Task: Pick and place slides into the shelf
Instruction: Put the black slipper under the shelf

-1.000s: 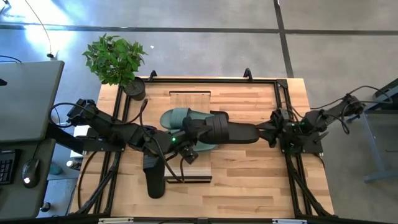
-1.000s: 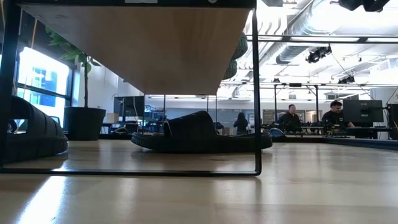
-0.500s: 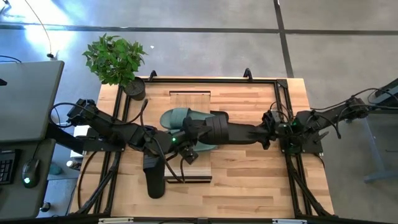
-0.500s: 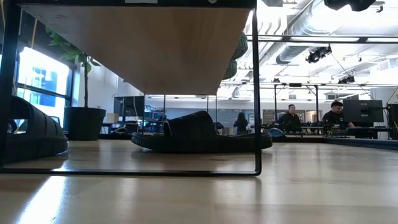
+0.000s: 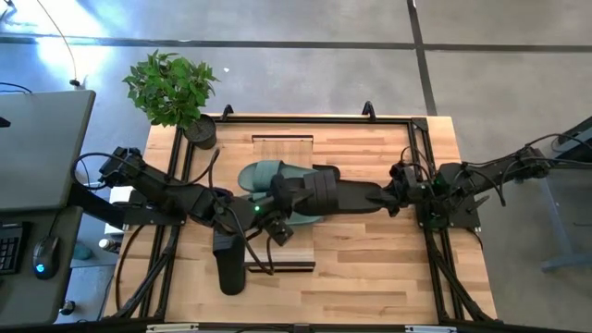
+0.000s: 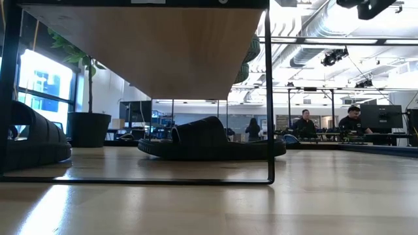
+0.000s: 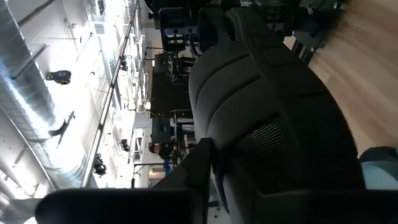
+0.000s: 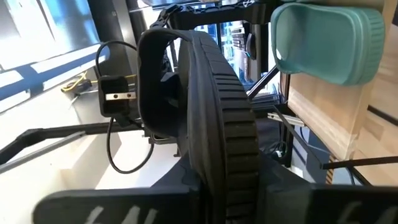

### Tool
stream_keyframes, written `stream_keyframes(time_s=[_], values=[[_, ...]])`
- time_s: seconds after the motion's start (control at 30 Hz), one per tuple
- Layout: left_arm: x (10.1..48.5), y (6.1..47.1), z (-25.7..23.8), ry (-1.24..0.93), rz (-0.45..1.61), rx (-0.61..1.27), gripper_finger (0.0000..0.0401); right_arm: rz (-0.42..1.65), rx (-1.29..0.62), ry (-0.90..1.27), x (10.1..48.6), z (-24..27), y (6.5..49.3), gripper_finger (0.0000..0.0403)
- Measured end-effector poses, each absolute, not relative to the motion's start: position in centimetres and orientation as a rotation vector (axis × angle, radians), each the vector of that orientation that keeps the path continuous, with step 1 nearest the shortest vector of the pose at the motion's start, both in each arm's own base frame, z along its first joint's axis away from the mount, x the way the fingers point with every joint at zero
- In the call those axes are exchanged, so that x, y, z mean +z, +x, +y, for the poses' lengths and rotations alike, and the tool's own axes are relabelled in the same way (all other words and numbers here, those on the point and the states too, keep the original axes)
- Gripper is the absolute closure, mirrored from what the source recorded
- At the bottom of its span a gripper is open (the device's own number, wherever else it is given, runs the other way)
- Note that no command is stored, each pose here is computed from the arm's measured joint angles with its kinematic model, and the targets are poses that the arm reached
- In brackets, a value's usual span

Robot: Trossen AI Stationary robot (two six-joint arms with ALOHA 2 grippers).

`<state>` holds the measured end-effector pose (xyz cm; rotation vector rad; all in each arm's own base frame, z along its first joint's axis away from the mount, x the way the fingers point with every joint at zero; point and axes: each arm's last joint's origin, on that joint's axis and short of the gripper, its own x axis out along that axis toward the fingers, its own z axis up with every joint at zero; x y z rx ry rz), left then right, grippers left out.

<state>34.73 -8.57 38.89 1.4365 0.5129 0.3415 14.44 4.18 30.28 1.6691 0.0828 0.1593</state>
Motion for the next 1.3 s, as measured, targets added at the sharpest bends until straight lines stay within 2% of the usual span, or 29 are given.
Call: stream_keyframes(time_s=[0.53, 0.7, 0.93, 1.3], values=[[38.9, 34.4, -9.0, 1.366, 0.550, 0.440, 0.0216, 0.054, 0.175, 1.664, 30.6, 4.0, 13.9, 0.0367], [39.0, 34.2, -8.7, 1.364, 0.623, 0.541, 0.0180, 0.029, 0.167, 1.656, 30.7, 3.9, 13.7, 0.0367], [39.1, 33.8, -8.7, 1.336, 0.676, 0.632, 0.0170, -0.036, 0.168, 1.622, 31.3, 3.4, 12.7, 0.0367], [41.0, 31.6, -8.8, 1.249, 0.649, 0.719, 0.0201, 0.036, 0.092, 1.608, 30.4, 2.8, 10.7, 0.0367]])
